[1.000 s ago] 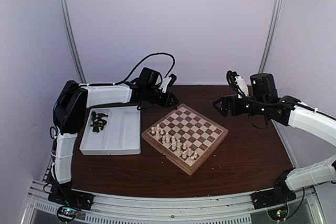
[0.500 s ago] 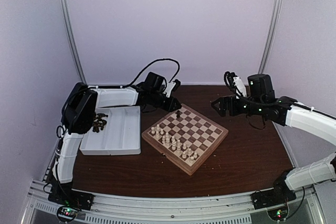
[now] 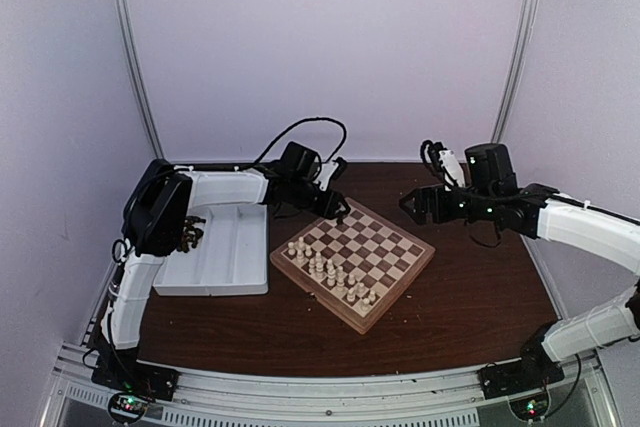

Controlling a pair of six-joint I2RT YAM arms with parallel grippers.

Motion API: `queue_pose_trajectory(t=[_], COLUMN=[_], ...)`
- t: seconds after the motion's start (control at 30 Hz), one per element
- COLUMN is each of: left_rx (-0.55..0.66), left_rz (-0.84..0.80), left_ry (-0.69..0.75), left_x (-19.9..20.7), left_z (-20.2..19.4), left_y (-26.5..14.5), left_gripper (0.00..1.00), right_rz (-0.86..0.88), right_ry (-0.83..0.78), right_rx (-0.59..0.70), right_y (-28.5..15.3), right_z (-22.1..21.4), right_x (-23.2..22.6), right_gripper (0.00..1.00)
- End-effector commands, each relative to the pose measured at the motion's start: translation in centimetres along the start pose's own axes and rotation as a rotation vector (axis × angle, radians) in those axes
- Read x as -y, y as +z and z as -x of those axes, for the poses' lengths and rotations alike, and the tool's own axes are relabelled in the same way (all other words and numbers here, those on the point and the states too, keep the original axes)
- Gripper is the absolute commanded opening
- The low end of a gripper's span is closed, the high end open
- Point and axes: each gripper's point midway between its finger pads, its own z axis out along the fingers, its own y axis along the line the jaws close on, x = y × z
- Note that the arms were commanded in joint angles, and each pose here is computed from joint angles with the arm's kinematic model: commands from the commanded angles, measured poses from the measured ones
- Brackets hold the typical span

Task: Set up the chess pieces on the board
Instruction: Place the chess piece on the chessboard, then pick up the chess piece from the chessboard.

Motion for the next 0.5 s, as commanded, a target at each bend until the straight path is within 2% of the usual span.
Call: queue_pose_trajectory(t=[0.0, 0.2, 0.37, 0.47], left_rx=[0.059, 0.075, 0.033, 0.019], left_rz=[-0.005, 0.041, 0.206, 0.284], left_ry=[0.042, 0.051, 0.047, 0.033], left_x=[1.7, 2.7, 1.7, 1.0], left_z=[3.7, 5.4, 5.2, 3.6], left_y=[-2.5, -6.6, -11.5, -14.0], left_gripper=[0.43, 0.57, 0.61, 0.63], right_rz=[0.014, -0.003, 0.008, 0.003], right_ry=[0.011, 0.011, 0.009, -0.016], right_rx=[-0.007, -0.098, -0.150, -0.198], right_y=[0.5, 1.9, 3.7, 5.2], right_z=[-0.1, -0.8, -0.7, -1.1], right_x=[-0.3, -0.2, -1.0, -2.0], right_gripper=[1.00, 0.99, 0.93, 0.89])
